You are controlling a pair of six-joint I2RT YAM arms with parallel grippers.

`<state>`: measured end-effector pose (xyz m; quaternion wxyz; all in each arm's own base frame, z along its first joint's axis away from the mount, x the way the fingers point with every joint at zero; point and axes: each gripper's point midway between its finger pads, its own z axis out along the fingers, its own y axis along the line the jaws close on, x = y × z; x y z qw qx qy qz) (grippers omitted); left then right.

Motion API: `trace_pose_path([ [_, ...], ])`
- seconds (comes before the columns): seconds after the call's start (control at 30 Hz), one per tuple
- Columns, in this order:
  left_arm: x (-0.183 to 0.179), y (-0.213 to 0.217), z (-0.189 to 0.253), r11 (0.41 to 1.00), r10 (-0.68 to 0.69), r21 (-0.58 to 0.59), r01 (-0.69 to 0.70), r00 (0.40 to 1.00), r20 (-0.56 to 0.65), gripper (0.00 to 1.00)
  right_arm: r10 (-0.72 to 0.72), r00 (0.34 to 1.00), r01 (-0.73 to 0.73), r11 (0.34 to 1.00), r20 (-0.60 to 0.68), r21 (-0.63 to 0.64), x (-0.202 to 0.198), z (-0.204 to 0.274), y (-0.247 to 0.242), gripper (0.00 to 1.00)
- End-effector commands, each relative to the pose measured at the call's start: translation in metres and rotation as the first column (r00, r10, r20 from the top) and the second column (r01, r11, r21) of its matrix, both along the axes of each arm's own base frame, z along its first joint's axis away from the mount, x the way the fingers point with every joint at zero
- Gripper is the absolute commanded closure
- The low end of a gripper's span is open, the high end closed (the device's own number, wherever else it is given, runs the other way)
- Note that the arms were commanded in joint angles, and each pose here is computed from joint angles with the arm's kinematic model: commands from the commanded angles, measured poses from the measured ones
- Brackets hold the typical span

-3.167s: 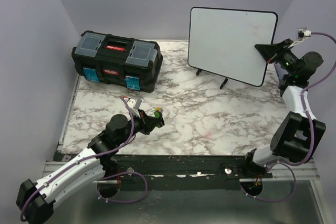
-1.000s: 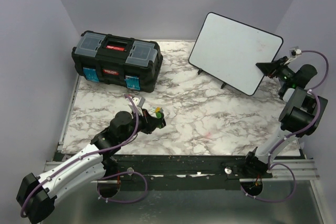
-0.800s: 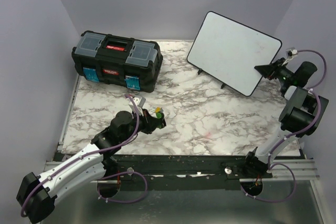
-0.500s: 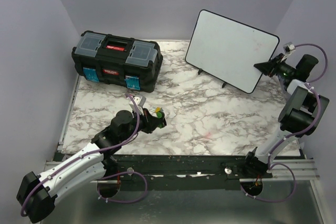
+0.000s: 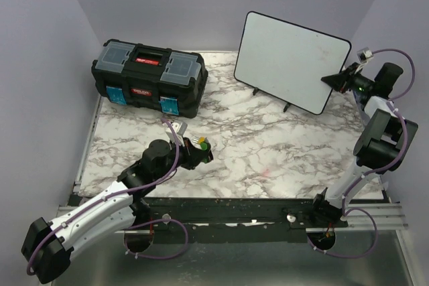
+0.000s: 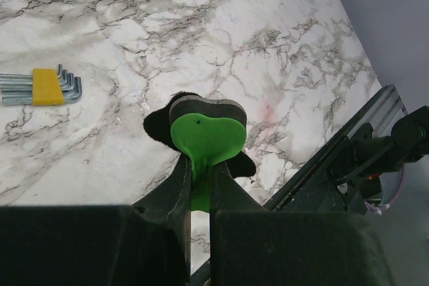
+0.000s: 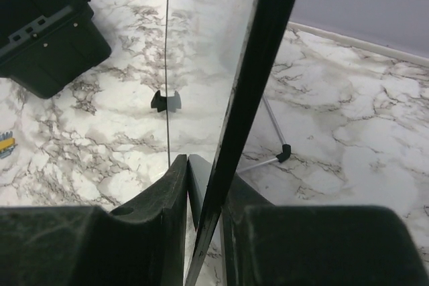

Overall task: Erase the whiteboard
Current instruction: Place the whiteboard on the whiteboard stand.

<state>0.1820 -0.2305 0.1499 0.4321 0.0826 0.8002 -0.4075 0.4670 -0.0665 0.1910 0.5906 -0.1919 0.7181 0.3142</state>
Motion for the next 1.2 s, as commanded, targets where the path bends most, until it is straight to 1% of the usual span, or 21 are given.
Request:
trace_pose_path([
  [0.0, 0.003, -0.005, 0.019, 0.999, -0.021, -0.023, 0.022, 0.999, 0.037, 1.00, -0.097, 0.986, 0.114, 0.985, 0.135, -0.131, 0.029, 0.023, -0.029, 0.88],
  [0.13, 0.003, -0.006, 0.018, 1.000, -0.023, -0.020, 0.023, 0.999, 0.034, 1.00, -0.111, 0.985, 0.128, 0.983, 0.130, -0.133, 0.036, 0.021, -0.034, 0.88],
  [0.3, 0.003, -0.006, 0.018, 1.000, -0.023, -0.016, 0.023, 0.999, 0.032, 1.00, -0.121, 0.988, 0.133, 0.982, 0.092, -0.137, 0.038, 0.001, -0.037, 0.88],
  [0.57, 0.003, -0.005, 0.014, 1.000, -0.024, -0.005, 0.024, 0.999, 0.029, 1.00, -0.099, 0.995, 0.102, 0.983, 0.033, -0.153, 0.012, -0.032, -0.024, 0.87],
  [0.77, 0.002, -0.006, 0.016, 0.999, -0.030, -0.015, 0.030, 0.999, 0.030, 1.00, -0.109, 0.993, 0.101, 0.981, -0.039, -0.168, -0.003, -0.060, -0.021, 0.85],
  [0.93, 0.001, -0.005, 0.015, 0.999, -0.026, -0.023, 0.027, 0.999, 0.032, 1.00, -0.120, 0.989, 0.104, 0.980, -0.083, -0.172, -0.011, -0.072, -0.019, 0.77],
  [1.07, 0.001, -0.005, 0.015, 0.999, -0.027, -0.029, 0.028, 0.999, 0.033, 1.00, -0.163, 0.979, 0.141, 0.976, -0.125, -0.165, -0.011, -0.078, -0.023, 0.67],
  [1.17, 0.000, -0.006, 0.016, 0.999, -0.030, -0.035, 0.031, 0.999, 0.034, 1.00, -0.187, 0.970, 0.164, 0.975, -0.155, -0.150, -0.009, -0.081, -0.026, 0.64],
])
